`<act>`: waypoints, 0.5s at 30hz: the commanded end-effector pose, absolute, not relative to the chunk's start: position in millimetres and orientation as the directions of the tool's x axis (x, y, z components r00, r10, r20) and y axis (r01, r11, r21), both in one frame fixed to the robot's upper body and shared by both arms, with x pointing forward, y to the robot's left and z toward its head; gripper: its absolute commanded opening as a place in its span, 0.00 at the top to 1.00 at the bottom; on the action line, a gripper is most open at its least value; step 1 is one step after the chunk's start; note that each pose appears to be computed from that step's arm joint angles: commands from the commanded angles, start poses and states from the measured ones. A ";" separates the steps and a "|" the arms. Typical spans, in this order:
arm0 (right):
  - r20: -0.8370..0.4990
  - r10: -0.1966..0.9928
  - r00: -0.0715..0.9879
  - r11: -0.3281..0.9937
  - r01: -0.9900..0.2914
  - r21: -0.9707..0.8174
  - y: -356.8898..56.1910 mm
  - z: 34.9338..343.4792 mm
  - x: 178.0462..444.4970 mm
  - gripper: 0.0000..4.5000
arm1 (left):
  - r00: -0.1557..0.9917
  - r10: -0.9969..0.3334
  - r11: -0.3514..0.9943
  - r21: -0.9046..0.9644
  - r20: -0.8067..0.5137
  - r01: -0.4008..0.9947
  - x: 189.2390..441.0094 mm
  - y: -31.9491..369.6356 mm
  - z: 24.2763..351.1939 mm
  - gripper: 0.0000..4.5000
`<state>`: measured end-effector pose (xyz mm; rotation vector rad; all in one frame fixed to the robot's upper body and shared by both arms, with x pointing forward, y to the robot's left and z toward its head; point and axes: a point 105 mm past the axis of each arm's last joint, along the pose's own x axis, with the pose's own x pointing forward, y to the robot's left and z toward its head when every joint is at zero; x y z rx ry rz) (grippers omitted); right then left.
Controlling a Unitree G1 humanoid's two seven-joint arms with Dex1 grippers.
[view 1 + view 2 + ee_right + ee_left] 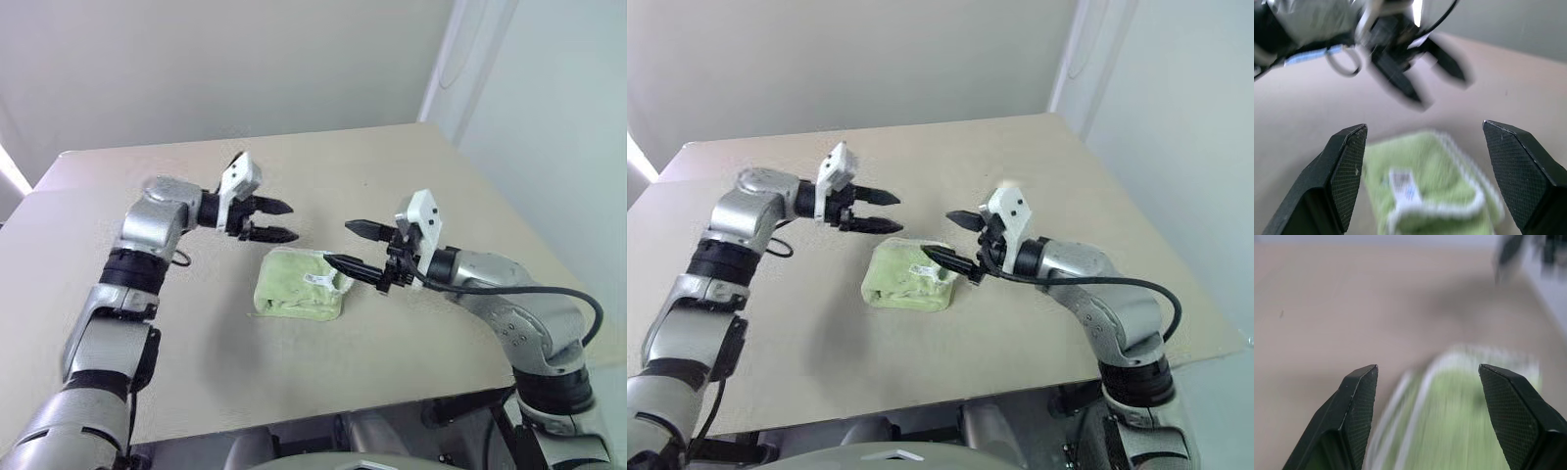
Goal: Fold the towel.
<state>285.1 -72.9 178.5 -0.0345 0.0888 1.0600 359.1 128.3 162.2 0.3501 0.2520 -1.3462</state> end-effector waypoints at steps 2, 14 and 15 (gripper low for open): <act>-0.125 0.898 0.423 0.427 -0.904 0.011 -45.5 164.5 291.2 0.12 | 0.258 -0.897 0.176 0.244 -0.360 0.954 352.1 133.2 157.9 0.23; -0.371 0.823 0.431 0.477 -0.878 0.037 -45.5 73.3 301.9 0.12 | 0.131 -0.874 0.078 0.132 -0.468 0.988 315.8 113.7 81.5 0.23; -0.386 0.816 0.431 0.480 -0.876 0.036 -47.0 69.0 301.3 0.12 | 0.122 -0.860 0.065 0.131 -0.496 0.989 313.7 116.0 73.6 0.23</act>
